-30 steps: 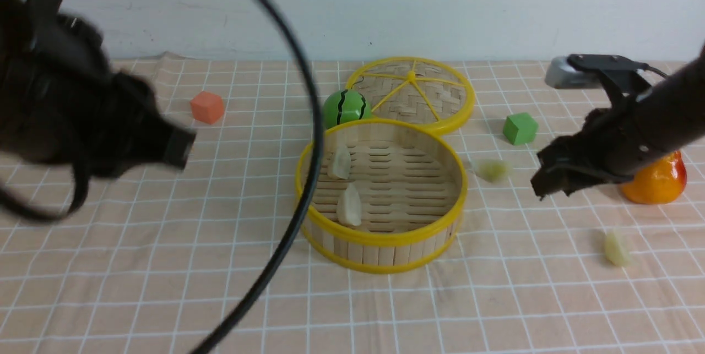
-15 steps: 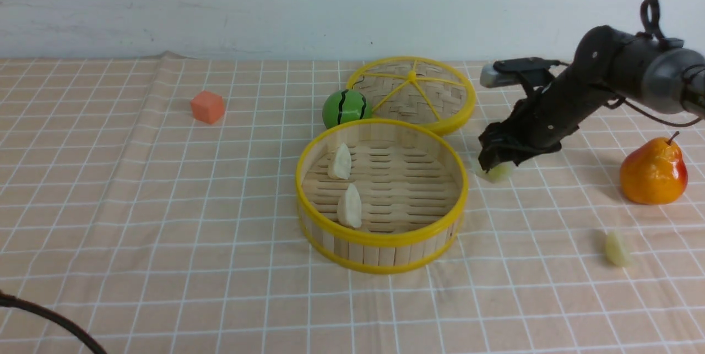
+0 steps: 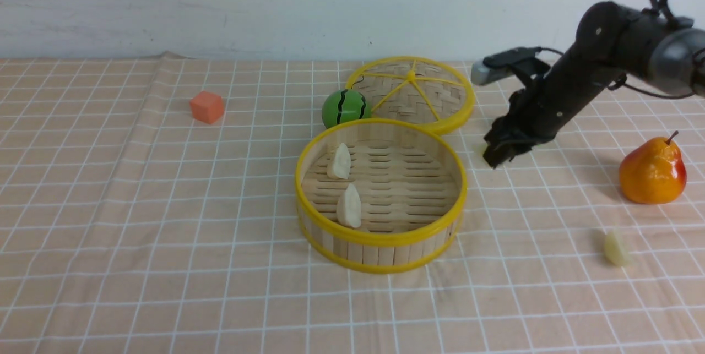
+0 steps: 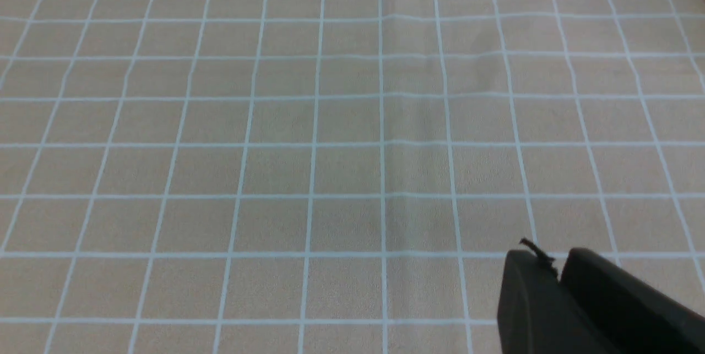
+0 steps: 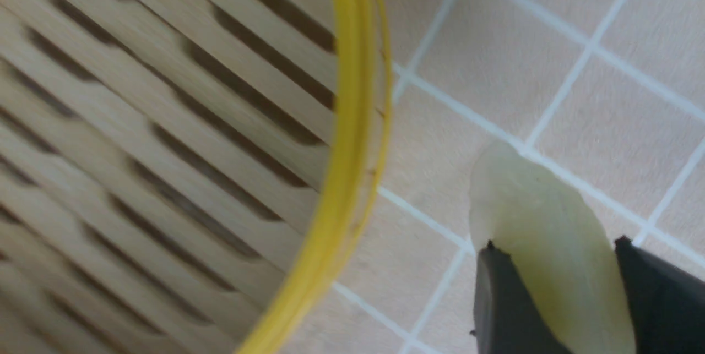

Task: Put the dumplings into the steamer on the table with the brown tablecloth.
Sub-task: 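Place the dumpling in the bamboo steamer basket with the right gripper, then reach for and grasp a dumpling lying on the table beside the steamer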

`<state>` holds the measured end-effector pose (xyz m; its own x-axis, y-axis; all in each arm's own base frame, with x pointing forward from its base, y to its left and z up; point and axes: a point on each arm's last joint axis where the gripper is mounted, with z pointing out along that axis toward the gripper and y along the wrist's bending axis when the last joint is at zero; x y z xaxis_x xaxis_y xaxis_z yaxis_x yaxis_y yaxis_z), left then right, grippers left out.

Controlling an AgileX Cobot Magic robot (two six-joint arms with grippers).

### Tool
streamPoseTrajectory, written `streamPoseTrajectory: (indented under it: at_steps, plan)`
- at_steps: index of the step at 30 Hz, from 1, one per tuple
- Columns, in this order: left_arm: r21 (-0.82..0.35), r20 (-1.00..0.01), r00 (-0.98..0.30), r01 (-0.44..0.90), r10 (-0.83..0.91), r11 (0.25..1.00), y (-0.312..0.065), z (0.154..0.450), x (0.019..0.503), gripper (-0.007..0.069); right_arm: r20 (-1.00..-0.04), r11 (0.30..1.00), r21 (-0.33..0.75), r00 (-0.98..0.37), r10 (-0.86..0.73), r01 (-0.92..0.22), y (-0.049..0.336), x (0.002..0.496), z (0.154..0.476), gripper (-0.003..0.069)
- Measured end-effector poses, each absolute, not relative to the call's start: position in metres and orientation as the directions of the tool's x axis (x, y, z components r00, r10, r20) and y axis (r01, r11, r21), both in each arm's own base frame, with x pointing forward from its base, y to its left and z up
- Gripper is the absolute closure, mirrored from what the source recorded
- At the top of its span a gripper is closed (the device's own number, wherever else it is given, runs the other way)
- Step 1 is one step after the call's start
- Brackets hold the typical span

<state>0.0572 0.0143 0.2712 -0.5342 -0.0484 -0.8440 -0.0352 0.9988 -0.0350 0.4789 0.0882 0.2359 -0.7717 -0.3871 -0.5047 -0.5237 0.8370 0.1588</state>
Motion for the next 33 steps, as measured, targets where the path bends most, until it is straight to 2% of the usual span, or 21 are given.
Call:
streamPoseTrajectory:
  at_steps: [1, 2, 6, 8, 9, 10, 14, 15, 17, 19, 21, 23, 24, 25, 26, 30, 32, 33]
  plan:
    - [-0.037, -0.845, -0.533, -0.035, -0.05, 0.999, 0.014, 0.271, 0.057, 0.055, -0.508, 0.838, 0.158, -0.77, -0.385, -0.523, 0.088, 0.478, 0.238, 0.0417]
    - [-0.047, -0.853, -0.519, -0.034, -0.057, 0.998, 0.016, 0.272, 0.055, 0.055, -0.553, 0.823, 0.186, -0.75, -0.364, -0.536, 0.1, 0.472, 0.258, 0.0417]
    - [-0.06, -0.861, -0.503, -0.029, -0.067, 0.998, 0.016, 0.273, 0.054, 0.0547, -0.607, 0.769, 0.203, -0.694, -0.386, -0.606, 0.131, 0.462, 0.276, 0.0417]
    - [-0.066, -0.865, -0.497, -0.026, -0.07, 0.997, 0.016, 0.274, 0.054, 0.0544, -0.631, 0.702, 0.17, -0.623, -0.462, -0.692, 0.166, 0.458, 0.267, 0.0417]
    - [-0.066, -0.865, -0.497, -0.026, -0.07, 0.997, 0.016, 0.274, 0.054, 0.0544, -0.632, 0.702, 0.166, -0.621, -0.463, -0.693, 0.166, 0.459, 0.266, 0.0417]
    - [-0.072, -0.867, -0.492, -0.023, -0.074, 0.997, 0.016, 0.274, 0.054, 0.0542, -0.642, 0.678, 0.138, -0.587, -0.493, -0.722, 0.185, 0.46, 0.251, 0.0417]
    - [-0.082, -0.873, -0.481, -0.014, -0.078, 0.997, 0.015, 0.275, 0.054, 0.0539, -0.631, 0.687, 0.083, -0.572, -0.524, -0.722, 0.205, 0.471, 0.208, 0.0415]
    - [-0.085, -0.875, -0.478, -0.012, -0.081, 0.996, 0.014, 0.276, 0.055, 0.0537, -0.614, 0.697, 0.075, -0.584, -0.531, -0.713, 0.206, 0.474, 0.195, 0.0396]
    - [-0.089, -0.876, -0.475, -0.011, -0.083, 0.996, 0.014, 0.276, 0.055, 0.0536, -0.599, 0.706, 0.071, -0.596, -0.535, -0.705, 0.206, 0.475, 0.188, 0.0366]
    - [-0.092, -0.876, -0.474, -0.012, -0.086, 0.996, 0.014, 0.276, 0.055, 0.0534, -0.592, 0.725, 0.056, -0.607, -0.529, -0.686, 0.204, 0.475, 0.191, 0.0232]
    - [-0.093, -0.876, -0.474, -0.011, -0.087, 0.996, 0.014, 0.276, 0.055, 0.0533, -0.588, 0.729, 0.051, -0.611, -0.53, -0.682, 0.203, 0.474, 0.195, 0.0169]
    - [-0.093, -0.876, -0.474, -0.011, -0.087, 0.996, 0.014, 0.276, 0.055, 0.0534, -0.588, 0.737, 0.042, -0.613, -0.528, -0.675, 0.198, 0.469, 0.214, 0.0055]
    - [-0.093, -0.876, -0.474, -0.011, -0.087, 0.996, 0.014, 0.276, 0.055, 0.0533, -0.595, 0.739, 0.044, -0.612, -0.521, -0.672, 0.195, 0.464, 0.231, 0.0021]
    - [-0.093, -0.876, -0.474, -0.011, -0.087, 0.996, 0.014, 0.276, 0.055, 0.0533, -0.593, 0.74, 0.046, -0.614, -0.521, -0.671, 0.193, 0.463, 0.234, 0.0011]
    - [-0.093, -0.876, -0.474, -0.011, -0.087, 0.996, 0.014, 0.276, 0.055, 0.0531, -0.604, 0.746, 0.042, -0.611, -0.511, -0.665, 0.186, 0.455, 0.26, -0.001]
    - [-0.093, -0.877, -0.473, -0.011, -0.087, 0.996, 0.014, 0.276, 0.055, 0.0523, -0.648, 0.817, 0.003, -0.623, -0.437, -0.576, 0.143, 0.423, 0.341, 0.0007]
    - [-0.094, -0.877, -0.472, -0.01, -0.087, 0.996, 0.014, 0.276, 0.055, 0.0523, -0.644, 0.846, -0.003, -0.646, -0.409, -0.532, 0.128, 0.413, 0.354, 0.0025]
    - [-0.094, -0.877, -0.472, -0.009, -0.087, 0.996, 0.014, 0.276, 0.055, 0.0523, -0.596, 0.896, -0.009, -0.717, -0.361, -0.444, 0.103, 0.404, 0.355, 0.0062]
